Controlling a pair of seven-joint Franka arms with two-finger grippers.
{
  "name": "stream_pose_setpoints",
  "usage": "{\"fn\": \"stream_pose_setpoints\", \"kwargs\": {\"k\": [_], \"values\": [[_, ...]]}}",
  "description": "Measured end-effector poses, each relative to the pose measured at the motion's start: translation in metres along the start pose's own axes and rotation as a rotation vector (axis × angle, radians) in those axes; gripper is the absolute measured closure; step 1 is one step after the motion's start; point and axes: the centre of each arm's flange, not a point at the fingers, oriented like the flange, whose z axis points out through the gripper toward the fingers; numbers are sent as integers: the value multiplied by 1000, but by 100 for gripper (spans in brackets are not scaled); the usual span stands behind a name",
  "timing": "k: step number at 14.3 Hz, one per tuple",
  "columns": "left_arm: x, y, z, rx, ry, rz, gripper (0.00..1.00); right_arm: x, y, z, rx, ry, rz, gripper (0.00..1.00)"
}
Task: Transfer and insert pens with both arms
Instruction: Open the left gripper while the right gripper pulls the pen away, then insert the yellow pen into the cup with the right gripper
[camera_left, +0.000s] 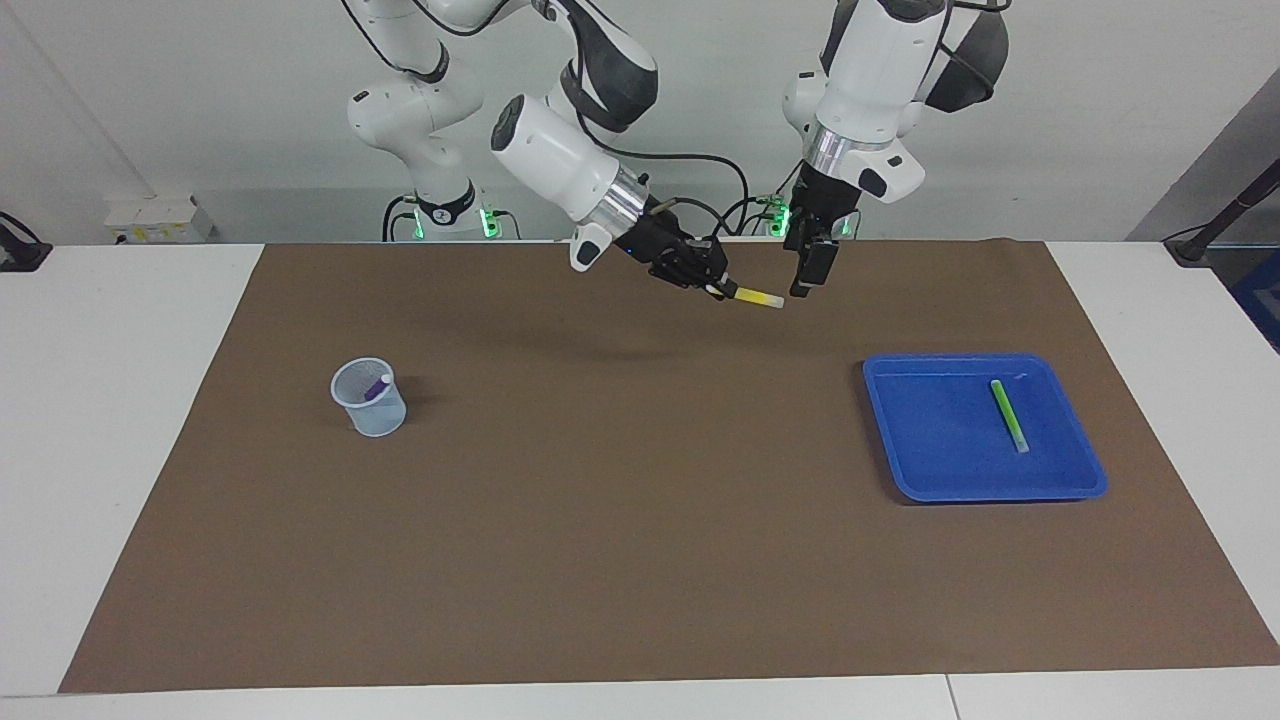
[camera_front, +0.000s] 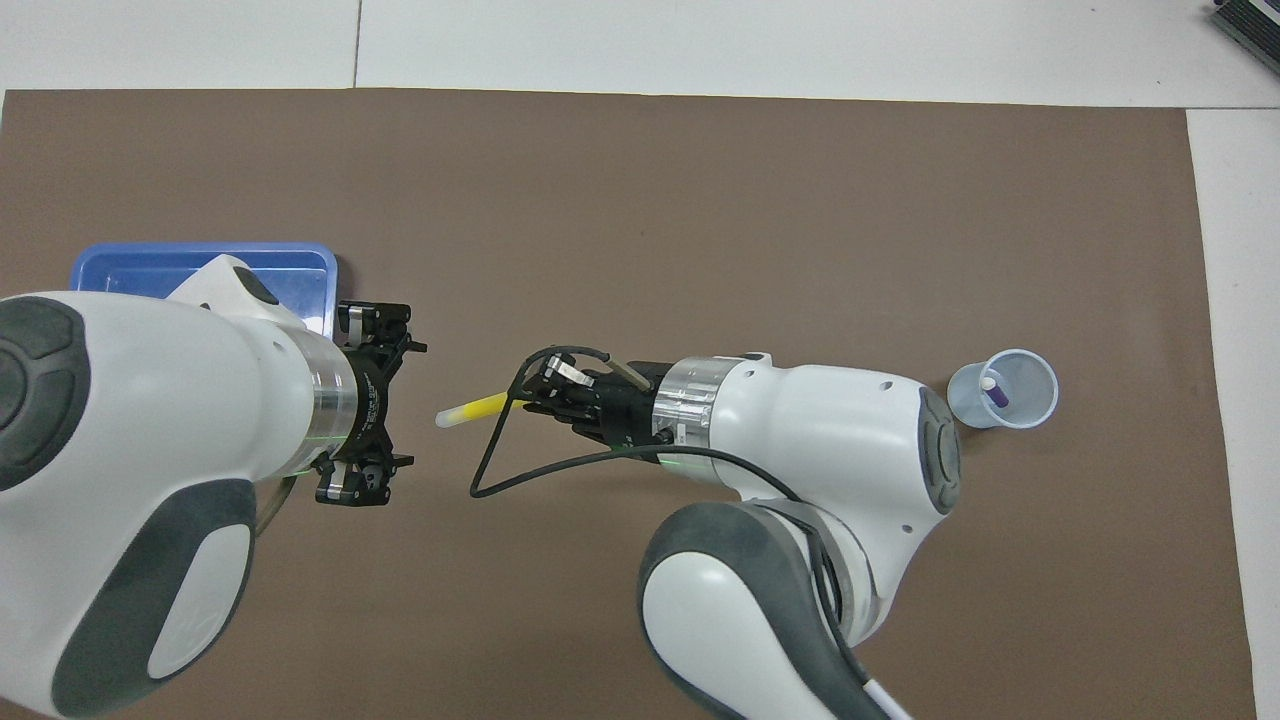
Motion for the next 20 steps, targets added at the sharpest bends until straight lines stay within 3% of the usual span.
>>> {"fn": "stream_pose_setpoints", "kwargs": {"k": [6,10,14,18,20], "values": [[7,-8,7,40,6,275,0,37,24,-29,-283,-50,-308,81],[25,-12,8,78,2,499,0,72,37,-80,-459,-138,-527,81],[64,-12,8,123,-15,726,0,103,49,-147,-666,-221,-796,81],[119,-14,9,147,-42,945,0,118,60,-167,-937,-323,-1137,81],[150,-18,9,153,-57,1039,0,123,65,-173,-1014,-375,-1241,81]]}}
